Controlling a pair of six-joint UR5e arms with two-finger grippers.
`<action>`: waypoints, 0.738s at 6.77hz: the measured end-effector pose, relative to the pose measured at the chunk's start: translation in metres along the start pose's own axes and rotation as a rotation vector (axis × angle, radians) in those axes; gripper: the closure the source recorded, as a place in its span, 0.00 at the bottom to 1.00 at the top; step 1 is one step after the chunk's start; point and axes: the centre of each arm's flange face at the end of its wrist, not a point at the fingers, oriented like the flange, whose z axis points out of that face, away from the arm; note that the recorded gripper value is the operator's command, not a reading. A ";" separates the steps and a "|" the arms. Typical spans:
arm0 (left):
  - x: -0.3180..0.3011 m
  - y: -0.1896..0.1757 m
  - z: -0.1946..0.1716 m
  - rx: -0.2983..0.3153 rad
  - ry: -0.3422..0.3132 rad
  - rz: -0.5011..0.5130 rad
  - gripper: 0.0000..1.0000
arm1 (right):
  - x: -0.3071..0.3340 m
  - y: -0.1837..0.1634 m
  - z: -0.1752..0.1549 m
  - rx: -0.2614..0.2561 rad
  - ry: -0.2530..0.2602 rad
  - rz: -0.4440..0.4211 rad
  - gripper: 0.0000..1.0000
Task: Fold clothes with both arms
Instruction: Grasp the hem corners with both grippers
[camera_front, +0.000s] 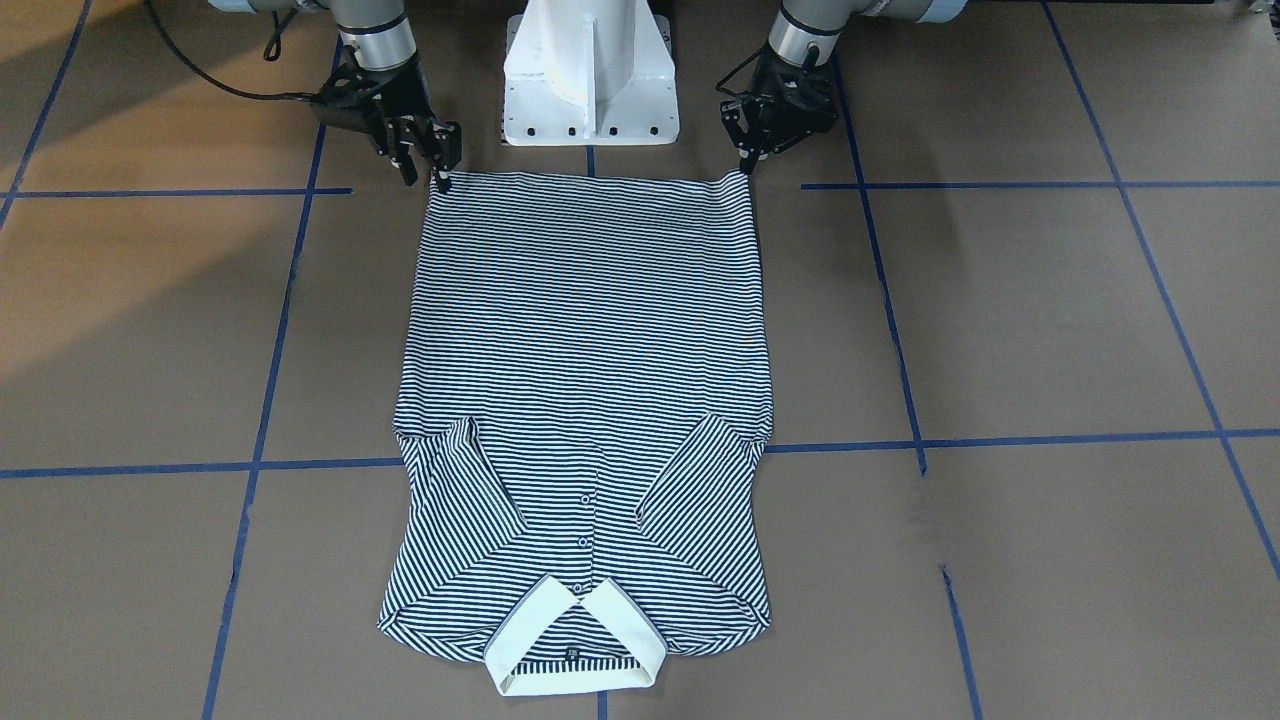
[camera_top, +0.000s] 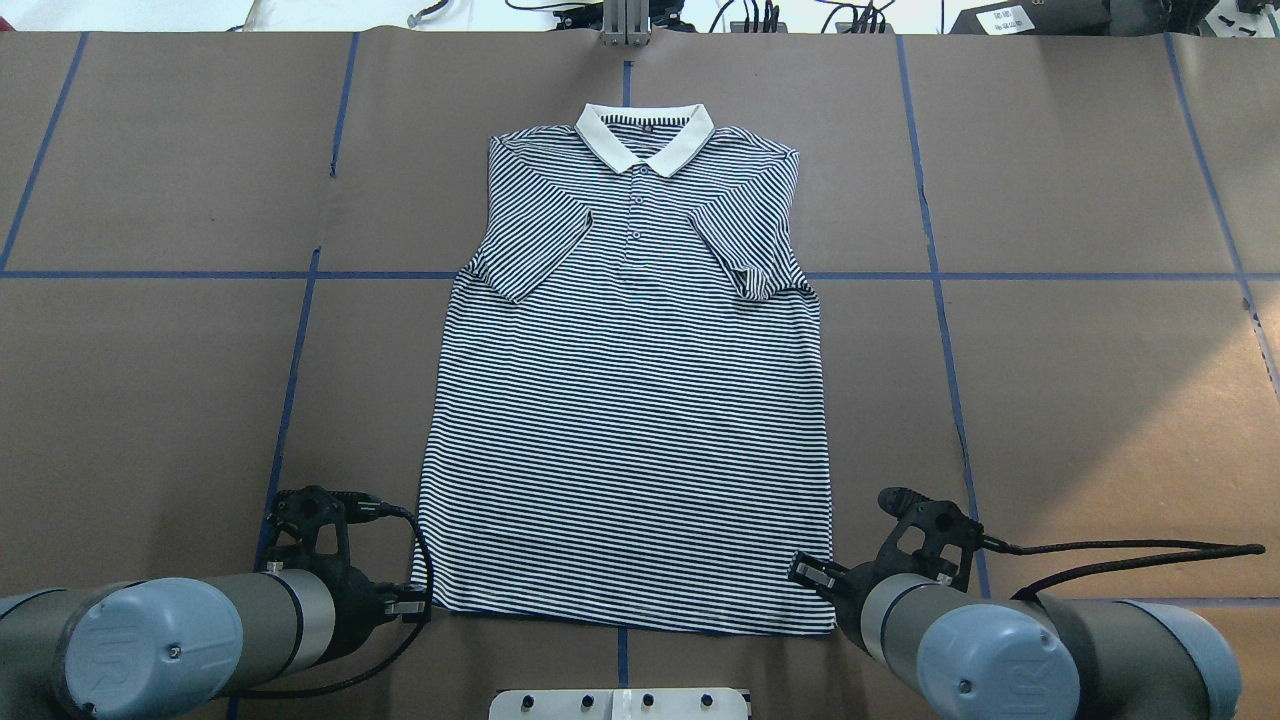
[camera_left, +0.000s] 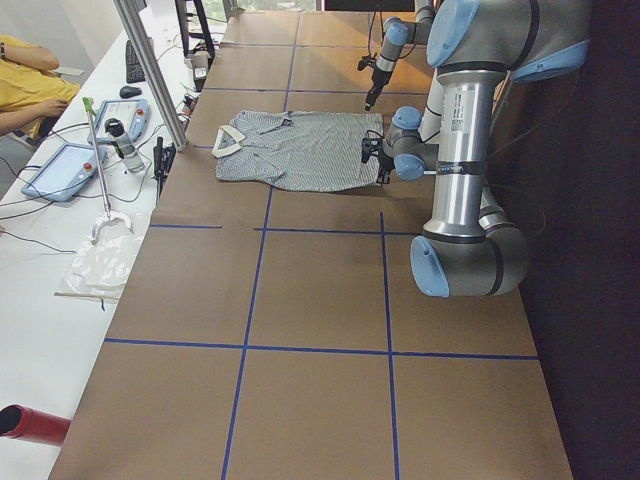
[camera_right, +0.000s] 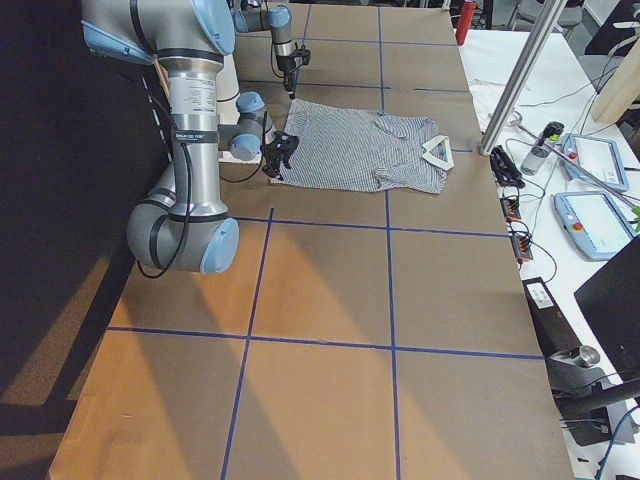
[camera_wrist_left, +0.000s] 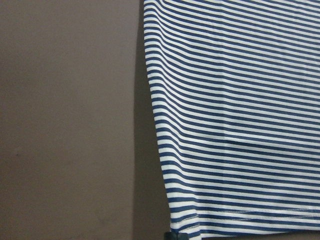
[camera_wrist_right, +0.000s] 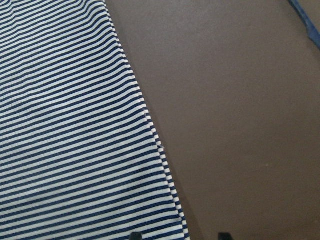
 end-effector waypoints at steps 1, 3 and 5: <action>0.000 0.000 0.001 0.010 -0.002 0.001 1.00 | -0.001 0.009 0.004 0.004 0.017 -0.006 0.45; 0.002 -0.001 0.001 0.029 -0.003 0.002 1.00 | 0.008 0.022 0.017 0.006 0.052 -0.027 0.50; 0.004 -0.001 0.001 0.033 0.000 0.002 1.00 | 0.011 0.029 0.023 0.001 0.065 -0.037 1.00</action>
